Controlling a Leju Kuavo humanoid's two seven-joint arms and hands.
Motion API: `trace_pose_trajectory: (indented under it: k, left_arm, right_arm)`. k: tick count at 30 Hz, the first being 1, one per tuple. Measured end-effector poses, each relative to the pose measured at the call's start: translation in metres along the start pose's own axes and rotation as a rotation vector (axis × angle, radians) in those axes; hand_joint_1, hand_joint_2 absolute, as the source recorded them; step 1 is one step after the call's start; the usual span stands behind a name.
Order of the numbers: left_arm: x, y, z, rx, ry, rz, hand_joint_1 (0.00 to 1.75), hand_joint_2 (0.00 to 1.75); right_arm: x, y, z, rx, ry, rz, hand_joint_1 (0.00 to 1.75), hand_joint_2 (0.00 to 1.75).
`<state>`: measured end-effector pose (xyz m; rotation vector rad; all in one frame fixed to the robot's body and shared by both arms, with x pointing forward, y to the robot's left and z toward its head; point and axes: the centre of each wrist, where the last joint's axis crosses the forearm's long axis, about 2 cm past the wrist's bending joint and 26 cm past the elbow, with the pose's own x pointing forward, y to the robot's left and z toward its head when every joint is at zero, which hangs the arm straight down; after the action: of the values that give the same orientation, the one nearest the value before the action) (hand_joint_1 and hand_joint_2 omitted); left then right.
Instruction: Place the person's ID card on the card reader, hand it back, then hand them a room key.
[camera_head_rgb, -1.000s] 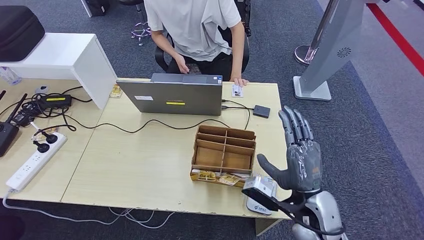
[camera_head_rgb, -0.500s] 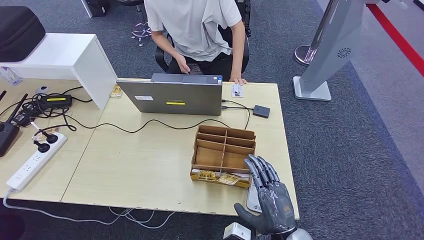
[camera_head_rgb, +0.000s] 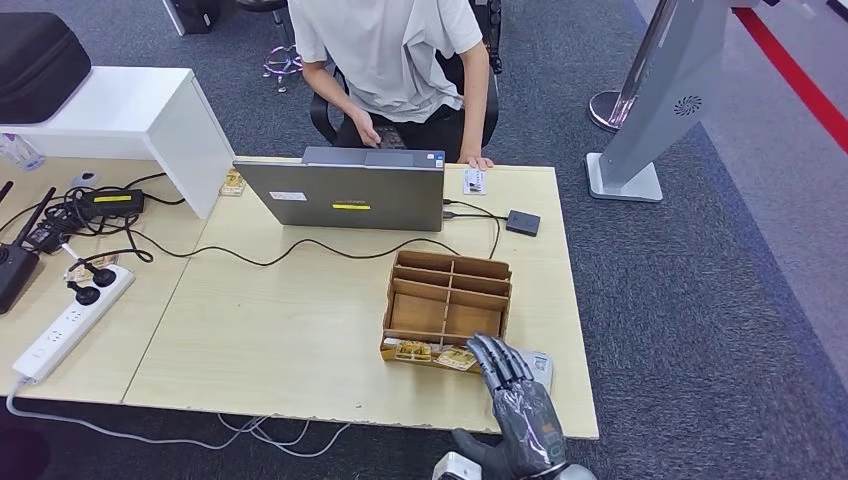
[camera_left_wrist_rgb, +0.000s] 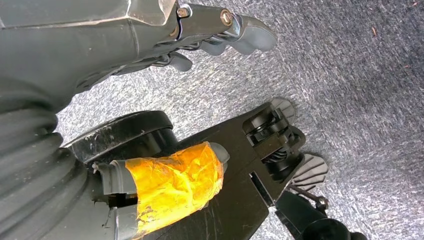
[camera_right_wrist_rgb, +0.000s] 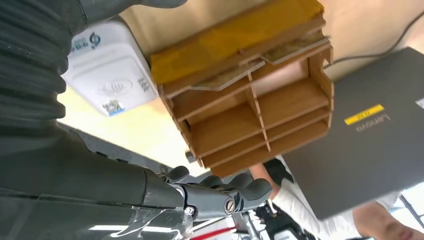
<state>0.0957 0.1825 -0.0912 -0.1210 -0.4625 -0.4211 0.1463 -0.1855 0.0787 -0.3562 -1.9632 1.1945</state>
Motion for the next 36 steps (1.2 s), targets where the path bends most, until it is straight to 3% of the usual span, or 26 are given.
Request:
trace_pose_trajectory:
  k: [7,16,36]
  left_arm:
    - [0.000,0.000,0.000,-0.002,-0.001,-0.010,0.00,1.75]
    - [0.000,0.001,0.000,-0.003,-0.001,-0.026,0.00,1.75]
    - [0.000,0.001,0.000,-0.005,0.003,-0.029,0.00,1.75]
  right_arm:
    - [-0.014,0.017,0.002,0.051,0.027,-0.008,0.00,1.75]
    - [-0.024,0.031,-0.008,-0.005,0.020,0.125,0.00,1.75]
    - [-0.027,0.041,-0.013,-0.014,0.026,0.199,0.00,1.75]
